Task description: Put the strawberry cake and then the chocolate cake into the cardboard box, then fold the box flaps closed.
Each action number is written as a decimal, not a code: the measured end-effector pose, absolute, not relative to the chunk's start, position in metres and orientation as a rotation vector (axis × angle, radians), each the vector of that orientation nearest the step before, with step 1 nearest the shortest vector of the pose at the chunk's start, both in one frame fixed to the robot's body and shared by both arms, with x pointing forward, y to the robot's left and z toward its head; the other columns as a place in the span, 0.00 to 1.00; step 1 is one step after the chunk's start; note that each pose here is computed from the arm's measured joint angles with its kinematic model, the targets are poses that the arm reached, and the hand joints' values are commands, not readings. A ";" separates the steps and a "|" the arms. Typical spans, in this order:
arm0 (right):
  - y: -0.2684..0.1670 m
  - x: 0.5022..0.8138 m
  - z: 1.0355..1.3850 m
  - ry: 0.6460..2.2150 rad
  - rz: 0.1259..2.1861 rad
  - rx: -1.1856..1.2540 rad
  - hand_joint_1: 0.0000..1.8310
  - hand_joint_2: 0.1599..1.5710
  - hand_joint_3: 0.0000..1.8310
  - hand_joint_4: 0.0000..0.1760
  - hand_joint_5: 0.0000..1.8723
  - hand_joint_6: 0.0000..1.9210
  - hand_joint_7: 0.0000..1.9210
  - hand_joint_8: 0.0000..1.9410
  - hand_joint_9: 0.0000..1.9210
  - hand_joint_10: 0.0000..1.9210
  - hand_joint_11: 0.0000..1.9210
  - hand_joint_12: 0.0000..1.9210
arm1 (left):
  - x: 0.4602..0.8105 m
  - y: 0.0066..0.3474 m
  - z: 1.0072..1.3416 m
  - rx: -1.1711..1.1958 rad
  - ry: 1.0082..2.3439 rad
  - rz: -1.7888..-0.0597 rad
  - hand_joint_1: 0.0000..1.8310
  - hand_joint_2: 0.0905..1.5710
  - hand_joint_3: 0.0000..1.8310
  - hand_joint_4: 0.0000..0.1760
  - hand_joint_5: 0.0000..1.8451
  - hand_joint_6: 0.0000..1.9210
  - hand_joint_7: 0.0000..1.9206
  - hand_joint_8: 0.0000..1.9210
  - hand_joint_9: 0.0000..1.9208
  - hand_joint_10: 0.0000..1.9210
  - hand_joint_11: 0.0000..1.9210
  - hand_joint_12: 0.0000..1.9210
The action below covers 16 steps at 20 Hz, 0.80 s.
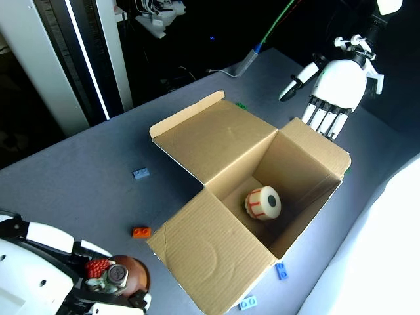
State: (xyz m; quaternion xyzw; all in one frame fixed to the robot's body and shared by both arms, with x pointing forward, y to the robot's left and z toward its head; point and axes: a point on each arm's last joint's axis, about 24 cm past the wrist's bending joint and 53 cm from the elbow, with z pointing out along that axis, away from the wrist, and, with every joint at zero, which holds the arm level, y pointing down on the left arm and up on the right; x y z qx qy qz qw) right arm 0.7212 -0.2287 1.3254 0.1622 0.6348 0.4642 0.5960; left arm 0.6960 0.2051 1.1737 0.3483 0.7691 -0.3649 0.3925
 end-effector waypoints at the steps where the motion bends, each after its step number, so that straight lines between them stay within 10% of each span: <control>1: -0.219 0.720 1.332 1.461 1.065 0.313 0.73 0.73 0.00 0.00 0.49 0.50 0.43 0.68 0.34 0.85 0.18 1.00 | 0.696 0.205 1.174 0.883 1.951 -0.927 0.00 0.73 0.00 0.00 0.11 0.00 0.13 0.00 0.15 0.00 0.00 0.46; 16: -0.070 0.712 1.398 1.295 1.135 -0.054 0.66 0.71 0.00 0.00 0.50 0.52 0.44 0.69 0.31 0.82 0.19 1.00 | 0.697 0.203 1.177 0.872 1.940 -0.938 0.00 0.74 0.00 0.00 0.11 0.00 0.13 0.00 0.15 0.01 0.00 0.44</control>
